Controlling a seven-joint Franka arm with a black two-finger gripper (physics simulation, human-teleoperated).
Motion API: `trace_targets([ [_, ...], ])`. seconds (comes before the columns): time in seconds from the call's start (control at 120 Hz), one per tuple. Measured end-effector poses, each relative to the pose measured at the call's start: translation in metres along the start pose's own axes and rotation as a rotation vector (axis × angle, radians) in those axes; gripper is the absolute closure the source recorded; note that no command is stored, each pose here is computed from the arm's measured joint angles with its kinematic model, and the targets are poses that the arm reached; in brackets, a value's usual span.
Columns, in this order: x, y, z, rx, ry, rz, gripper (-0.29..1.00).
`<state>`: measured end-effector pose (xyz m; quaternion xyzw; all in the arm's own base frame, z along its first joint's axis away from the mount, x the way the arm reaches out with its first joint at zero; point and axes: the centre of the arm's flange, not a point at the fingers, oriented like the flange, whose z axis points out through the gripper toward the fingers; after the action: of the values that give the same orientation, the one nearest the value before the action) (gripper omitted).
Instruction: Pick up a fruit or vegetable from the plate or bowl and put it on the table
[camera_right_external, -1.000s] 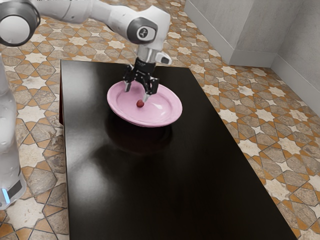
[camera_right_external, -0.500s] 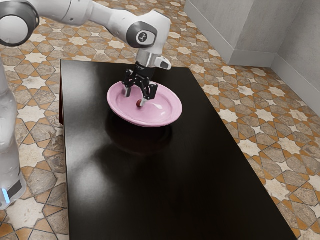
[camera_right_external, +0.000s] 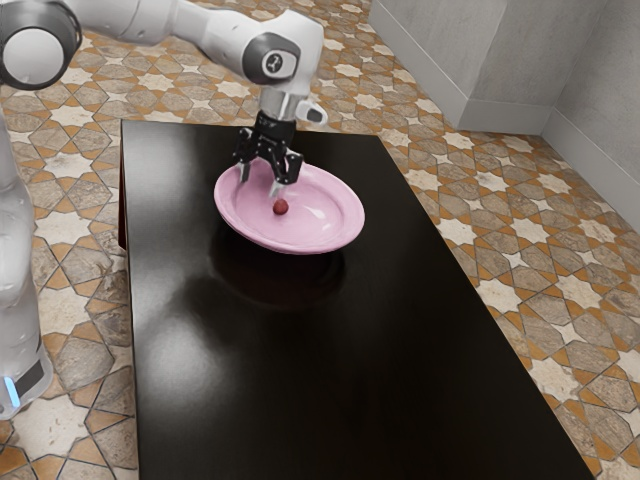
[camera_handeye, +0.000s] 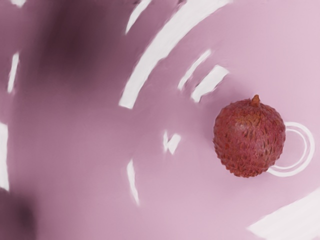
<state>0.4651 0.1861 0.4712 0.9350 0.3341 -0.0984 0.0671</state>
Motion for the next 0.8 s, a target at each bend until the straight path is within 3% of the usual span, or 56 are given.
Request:
trace_targets([
  [0.8,0.026,0.019,0.013,0.032,0.011,0.025,0.16],
])
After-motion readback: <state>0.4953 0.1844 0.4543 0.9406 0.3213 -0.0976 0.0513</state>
